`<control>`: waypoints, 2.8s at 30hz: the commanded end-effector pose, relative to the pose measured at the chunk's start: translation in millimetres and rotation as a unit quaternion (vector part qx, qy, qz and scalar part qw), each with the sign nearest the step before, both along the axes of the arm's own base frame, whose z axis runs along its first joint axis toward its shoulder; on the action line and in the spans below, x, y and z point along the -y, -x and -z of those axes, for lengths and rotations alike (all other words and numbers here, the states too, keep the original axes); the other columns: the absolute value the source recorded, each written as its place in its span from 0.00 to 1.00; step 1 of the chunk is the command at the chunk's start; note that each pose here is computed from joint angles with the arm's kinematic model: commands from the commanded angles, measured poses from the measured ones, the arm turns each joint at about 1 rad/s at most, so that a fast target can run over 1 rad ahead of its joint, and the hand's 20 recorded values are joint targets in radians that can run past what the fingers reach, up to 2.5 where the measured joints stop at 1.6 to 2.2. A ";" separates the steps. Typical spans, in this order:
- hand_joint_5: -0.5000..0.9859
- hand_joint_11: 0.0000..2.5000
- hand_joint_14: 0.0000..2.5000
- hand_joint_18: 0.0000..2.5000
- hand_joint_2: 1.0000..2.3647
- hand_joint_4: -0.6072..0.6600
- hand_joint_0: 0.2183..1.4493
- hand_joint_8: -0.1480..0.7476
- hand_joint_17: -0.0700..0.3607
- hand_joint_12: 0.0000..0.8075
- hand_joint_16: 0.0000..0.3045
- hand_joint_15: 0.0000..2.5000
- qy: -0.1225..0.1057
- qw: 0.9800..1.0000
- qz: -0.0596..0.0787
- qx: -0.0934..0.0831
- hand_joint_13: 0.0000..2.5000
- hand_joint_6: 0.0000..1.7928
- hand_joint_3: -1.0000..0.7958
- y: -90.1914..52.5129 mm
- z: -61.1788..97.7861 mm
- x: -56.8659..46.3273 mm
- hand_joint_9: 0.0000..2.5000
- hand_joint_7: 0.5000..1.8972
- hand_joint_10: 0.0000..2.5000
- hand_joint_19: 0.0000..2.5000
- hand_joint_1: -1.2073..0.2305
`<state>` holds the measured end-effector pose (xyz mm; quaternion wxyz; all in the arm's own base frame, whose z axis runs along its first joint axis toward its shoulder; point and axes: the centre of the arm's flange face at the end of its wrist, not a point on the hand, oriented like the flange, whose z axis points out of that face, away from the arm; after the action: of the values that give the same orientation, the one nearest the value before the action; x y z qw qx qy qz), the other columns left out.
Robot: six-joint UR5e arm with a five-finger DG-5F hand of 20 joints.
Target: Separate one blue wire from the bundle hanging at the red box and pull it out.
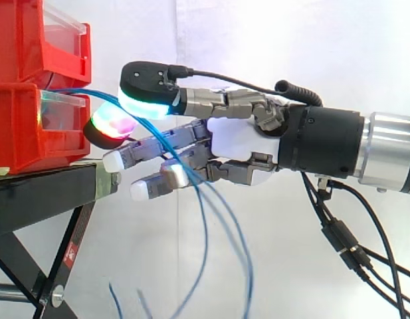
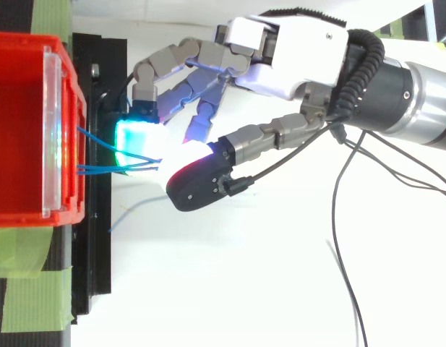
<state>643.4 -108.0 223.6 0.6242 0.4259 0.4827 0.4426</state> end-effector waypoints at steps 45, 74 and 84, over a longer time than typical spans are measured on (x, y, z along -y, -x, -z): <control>0.25 0.52 0.01 0.34 0.02 0.52 0.31 0.54 0.40 0.49 0.15 0.56 -0.006 1.000 0.001 -0.006 0.68 0.45 0.46 1.4 1.5 2.0 0.58 0.35 0.01 0.17 0.37; 0.24 0.54 0.01 0.35 0.02 0.58 0.32 0.57 0.41 0.51 0.16 0.55 0.018 0.997 -0.022 -0.075 0.66 0.48 0.51 28.3 -29.8 1.0 0.58 0.32 0.01 0.17 0.33; 0.24 0.54 0.01 0.35 0.02 0.58 0.32 0.58 0.42 0.51 0.16 0.56 0.039 0.997 -0.016 -0.071 0.66 0.49 0.51 37.8 -57.0 2.3 0.58 0.34 0.01 0.17 0.33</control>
<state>608.6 -110.2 276.5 0.5979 0.4239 0.5458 0.4062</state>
